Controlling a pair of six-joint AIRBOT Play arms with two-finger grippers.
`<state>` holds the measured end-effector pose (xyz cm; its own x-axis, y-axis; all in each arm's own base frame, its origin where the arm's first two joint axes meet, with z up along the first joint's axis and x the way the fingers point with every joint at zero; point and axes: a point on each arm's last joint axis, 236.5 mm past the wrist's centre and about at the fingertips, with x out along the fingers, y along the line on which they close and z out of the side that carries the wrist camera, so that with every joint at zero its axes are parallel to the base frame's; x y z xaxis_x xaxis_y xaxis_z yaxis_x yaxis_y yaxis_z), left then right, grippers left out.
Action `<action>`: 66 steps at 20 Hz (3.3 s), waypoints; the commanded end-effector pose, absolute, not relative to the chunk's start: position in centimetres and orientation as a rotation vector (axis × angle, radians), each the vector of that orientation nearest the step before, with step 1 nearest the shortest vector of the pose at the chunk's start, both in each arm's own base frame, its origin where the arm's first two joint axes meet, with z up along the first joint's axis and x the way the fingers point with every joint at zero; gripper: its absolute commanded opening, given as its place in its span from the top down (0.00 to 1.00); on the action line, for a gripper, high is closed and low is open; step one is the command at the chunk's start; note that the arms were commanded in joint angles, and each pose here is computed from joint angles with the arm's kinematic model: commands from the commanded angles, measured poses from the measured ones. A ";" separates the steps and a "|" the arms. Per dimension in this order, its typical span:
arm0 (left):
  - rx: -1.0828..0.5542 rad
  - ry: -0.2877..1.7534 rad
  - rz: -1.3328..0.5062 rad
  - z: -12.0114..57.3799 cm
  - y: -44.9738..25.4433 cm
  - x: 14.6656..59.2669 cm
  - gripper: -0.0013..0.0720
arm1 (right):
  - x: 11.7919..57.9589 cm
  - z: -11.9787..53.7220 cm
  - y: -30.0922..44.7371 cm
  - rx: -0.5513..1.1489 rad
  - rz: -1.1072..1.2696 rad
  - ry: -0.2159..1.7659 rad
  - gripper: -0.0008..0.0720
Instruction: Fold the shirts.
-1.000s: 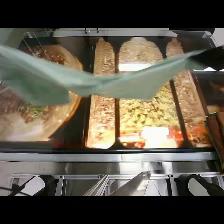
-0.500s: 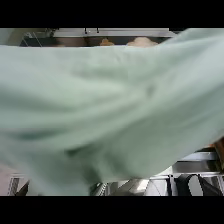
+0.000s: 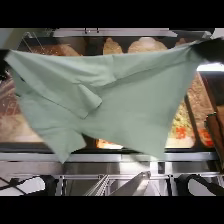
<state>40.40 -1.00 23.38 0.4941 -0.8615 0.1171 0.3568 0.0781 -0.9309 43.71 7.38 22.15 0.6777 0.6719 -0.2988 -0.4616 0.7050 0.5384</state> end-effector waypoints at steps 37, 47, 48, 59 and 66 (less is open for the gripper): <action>-0.732 0.629 -0.388 6.0 12.1 62.1 0.52 | 55.8 -2.4 5.4 0.503 0.417 0.707 0.35; -0.845 1.485 -0.015 -6.8 15.1 37.2 0.52 | 38.0 -7.9 8.5 0.805 0.606 1.252 0.48; -0.846 1.501 -0.003 -7.9 14.5 36.6 0.52 | 37.1 -8.5 9.0 0.830 0.601 1.277 0.47; -0.820 1.614 -0.205 -14.4 6.0 40.6 0.52 | 35.9 -8.3 12.8 0.857 0.651 1.338 0.39; -0.854 1.617 -0.330 -10.7 4.7 41.4 0.95 | 34.4 -10.3 16.2 0.867 0.662 1.444 0.39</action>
